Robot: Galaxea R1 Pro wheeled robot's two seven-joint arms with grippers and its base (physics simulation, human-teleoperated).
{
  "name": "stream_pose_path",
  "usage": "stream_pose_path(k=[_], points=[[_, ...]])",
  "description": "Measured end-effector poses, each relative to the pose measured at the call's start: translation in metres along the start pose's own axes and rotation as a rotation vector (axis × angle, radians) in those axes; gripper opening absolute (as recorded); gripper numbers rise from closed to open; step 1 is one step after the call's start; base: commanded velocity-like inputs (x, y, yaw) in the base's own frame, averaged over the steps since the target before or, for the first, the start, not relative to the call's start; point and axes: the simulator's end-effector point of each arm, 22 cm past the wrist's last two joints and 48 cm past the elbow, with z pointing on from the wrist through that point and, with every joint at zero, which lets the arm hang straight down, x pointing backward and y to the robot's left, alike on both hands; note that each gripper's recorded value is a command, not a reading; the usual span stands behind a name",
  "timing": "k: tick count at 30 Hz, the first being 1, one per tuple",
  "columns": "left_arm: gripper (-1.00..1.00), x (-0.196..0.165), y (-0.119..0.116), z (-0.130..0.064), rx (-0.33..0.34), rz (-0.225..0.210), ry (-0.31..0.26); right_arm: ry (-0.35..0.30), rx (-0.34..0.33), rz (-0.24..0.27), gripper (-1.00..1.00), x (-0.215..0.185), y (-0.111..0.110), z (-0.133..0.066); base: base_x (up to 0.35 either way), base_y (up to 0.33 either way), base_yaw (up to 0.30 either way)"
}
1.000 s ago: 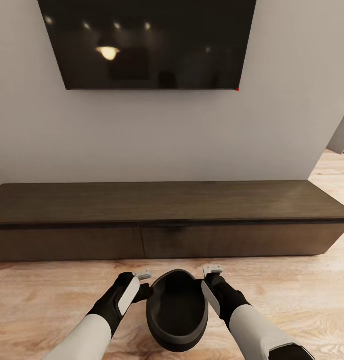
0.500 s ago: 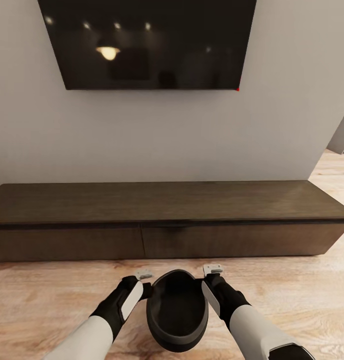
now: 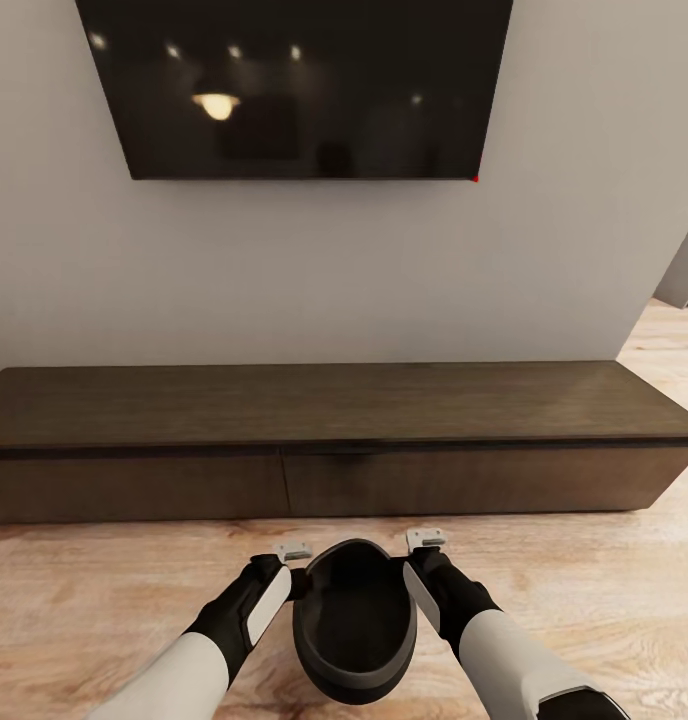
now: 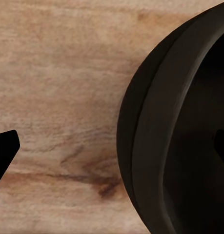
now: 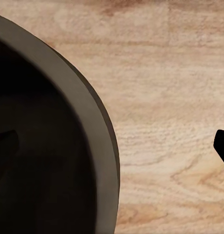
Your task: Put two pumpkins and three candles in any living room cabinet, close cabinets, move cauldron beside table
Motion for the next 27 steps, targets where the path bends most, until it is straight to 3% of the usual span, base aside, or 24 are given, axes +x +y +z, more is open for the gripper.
stream_pose_path(k=[6,13,27], points=[[1.00,0.004,0.000,0.001,0.002,0.002,0.010,0.000,0.000,0.000,1.00,0.000,0.000,0.000,0.000,0.000,0.000],[1.00,0.035,0.007,0.018,-0.018,0.013,0.080,0.025,-0.002,-0.001,1.00,0.011,0.001,0.010,0.000,0.000,0.000],[1.00,0.036,0.007,0.019,-0.018,0.010,0.083,0.025,-0.002,-0.001,1.00,0.011,0.001,0.010,0.000,0.000,0.000]])
